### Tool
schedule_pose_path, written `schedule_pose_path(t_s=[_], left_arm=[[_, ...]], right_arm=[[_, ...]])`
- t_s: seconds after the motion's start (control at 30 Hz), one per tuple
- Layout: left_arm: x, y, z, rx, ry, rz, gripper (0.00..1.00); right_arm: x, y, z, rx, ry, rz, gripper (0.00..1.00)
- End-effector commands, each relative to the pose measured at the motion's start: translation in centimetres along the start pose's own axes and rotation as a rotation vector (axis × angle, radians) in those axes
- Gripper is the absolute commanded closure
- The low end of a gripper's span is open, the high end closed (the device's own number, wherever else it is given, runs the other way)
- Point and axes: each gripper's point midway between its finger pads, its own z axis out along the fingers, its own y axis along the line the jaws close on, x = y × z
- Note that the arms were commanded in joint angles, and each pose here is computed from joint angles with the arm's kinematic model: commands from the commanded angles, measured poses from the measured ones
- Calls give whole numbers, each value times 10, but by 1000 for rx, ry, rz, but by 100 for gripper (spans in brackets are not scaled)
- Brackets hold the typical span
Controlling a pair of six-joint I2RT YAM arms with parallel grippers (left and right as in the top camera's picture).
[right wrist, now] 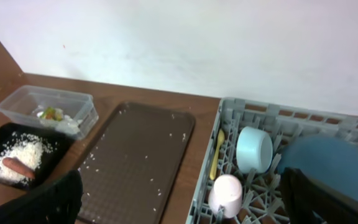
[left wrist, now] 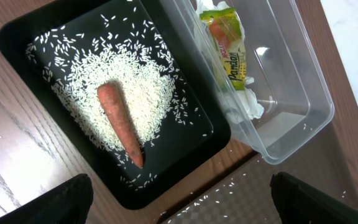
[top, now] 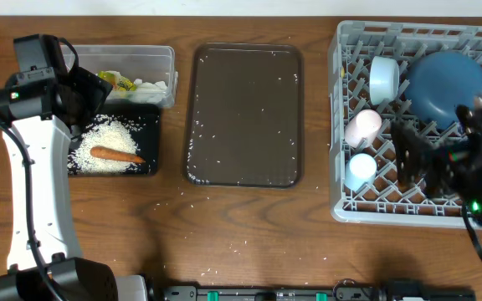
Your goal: Sort waste into correct bins and load items into the dishwasher rack
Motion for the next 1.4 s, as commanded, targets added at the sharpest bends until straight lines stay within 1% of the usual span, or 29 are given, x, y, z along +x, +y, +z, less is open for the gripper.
schedule_pose_path(t_s=[0.0, 0.1, 0.2, 0.3, 0.4, 0.5, 0.7, 0.9, 0.97, 1.13, 1.27, 1.37], left_arm=[[0, 2, 2, -10, 5, 7, 6], [0, 2, 2, -10, 5, 7, 5], [0, 2, 2, -10, 5, 7, 5], [0, 2, 2, -10, 5, 7, 5], [0, 2, 2, -10, 5, 7, 5], [0, 2, 2, -10, 5, 7, 5], [0, 2, 2, -10, 5, 7, 5], [0, 2, 2, -10, 5, 7, 5], [0, 2, 2, -10, 5, 7, 5], [0, 2, 2, -10, 5, 7, 5], [0, 2, 2, -10, 5, 7, 5], [0, 2, 2, -10, 5, 7, 5]], right_arm=[[4, 1, -17, 23, -12, -15, 1], [6, -8, -27, 90, -18, -35, 1], [16, -24, -24, 176, 12, -27, 1], [36, -45, -18, 279, 46, -20, 1], [57, -57, -5, 321, 33, -23, 1], [75, -60, 12, 308, -47, -33, 1], [123, -48, 45, 183, -254, -79, 1], [171, -46, 66, 134, -369, -61, 1], [185, -46, 70, 124, -383, -37, 1], [206, -44, 78, 103, -395, -21, 1], [227, -46, 88, 104, -352, -26, 1], [247, -49, 94, 112, -270, -18, 1]])
